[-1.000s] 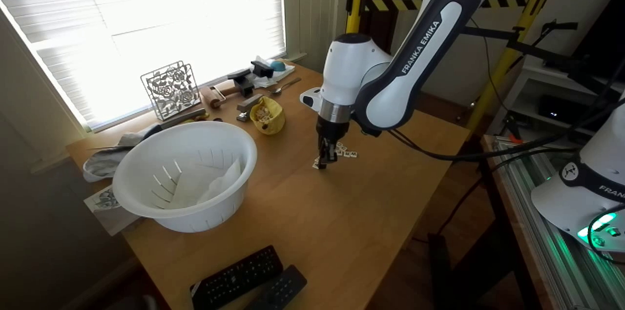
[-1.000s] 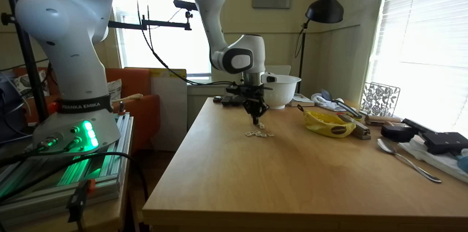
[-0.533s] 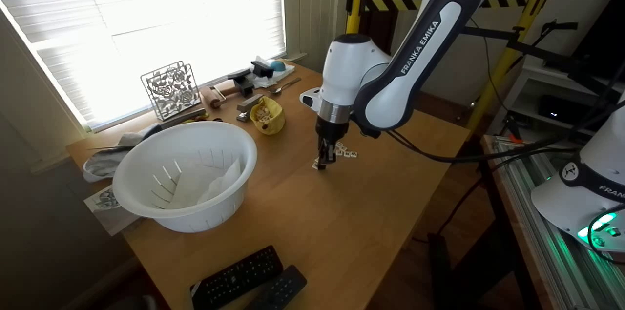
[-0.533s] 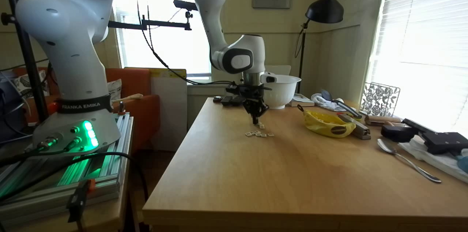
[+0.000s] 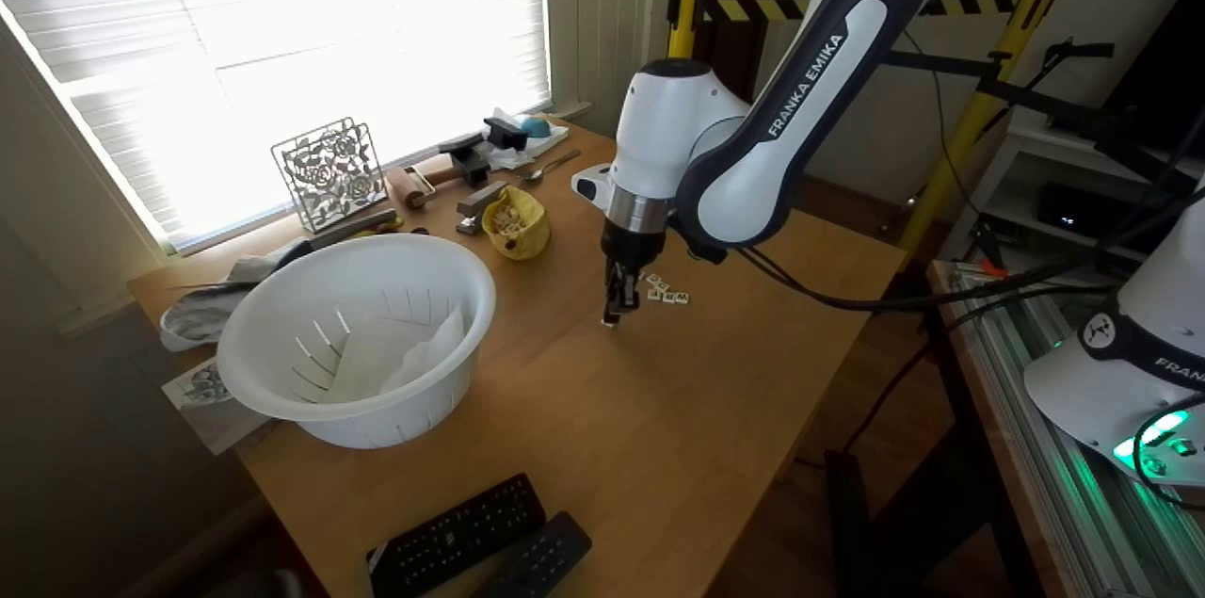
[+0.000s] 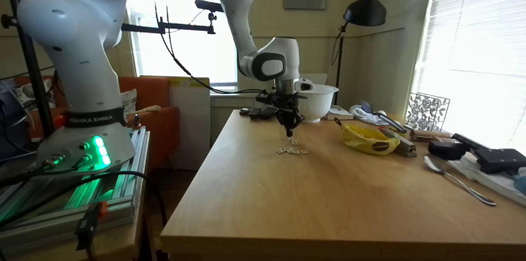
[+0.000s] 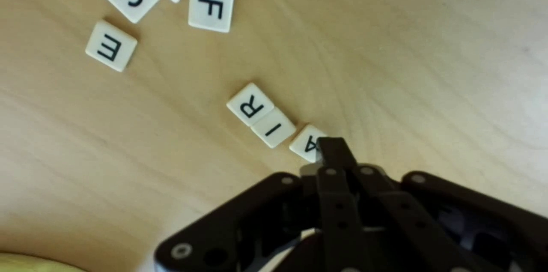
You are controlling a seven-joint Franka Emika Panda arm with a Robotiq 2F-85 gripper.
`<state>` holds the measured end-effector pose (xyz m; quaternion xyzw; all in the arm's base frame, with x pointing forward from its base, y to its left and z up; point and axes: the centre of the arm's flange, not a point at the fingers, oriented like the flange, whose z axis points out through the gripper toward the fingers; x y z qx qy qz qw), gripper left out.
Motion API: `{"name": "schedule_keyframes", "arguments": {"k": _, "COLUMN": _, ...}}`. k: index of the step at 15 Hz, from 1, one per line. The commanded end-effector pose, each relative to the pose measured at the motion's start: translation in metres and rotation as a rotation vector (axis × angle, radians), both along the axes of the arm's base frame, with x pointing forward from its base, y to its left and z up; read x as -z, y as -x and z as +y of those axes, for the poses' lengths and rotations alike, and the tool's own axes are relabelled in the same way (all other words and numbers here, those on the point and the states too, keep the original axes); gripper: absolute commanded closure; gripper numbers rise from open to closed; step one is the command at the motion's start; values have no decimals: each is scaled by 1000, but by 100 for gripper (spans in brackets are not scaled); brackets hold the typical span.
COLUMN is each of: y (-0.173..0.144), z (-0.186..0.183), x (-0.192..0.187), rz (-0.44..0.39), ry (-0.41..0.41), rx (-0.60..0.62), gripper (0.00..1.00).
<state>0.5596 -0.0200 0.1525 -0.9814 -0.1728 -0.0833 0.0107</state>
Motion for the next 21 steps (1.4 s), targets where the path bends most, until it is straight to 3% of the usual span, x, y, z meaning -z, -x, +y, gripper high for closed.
{"name": "schedule_keyframes", "arguments": {"k": 1, "y": -6, "z": -2, "x": -5, "rz": 2, "ry": -14, "rx": 10, "gripper": 100}}
{"name": "schedule_keyframes", "arguments": {"k": 21, "y": -13, "z": -9, "x": 12, "rz": 24, "ry": -19, "rx": 81, "gripper": 100}}
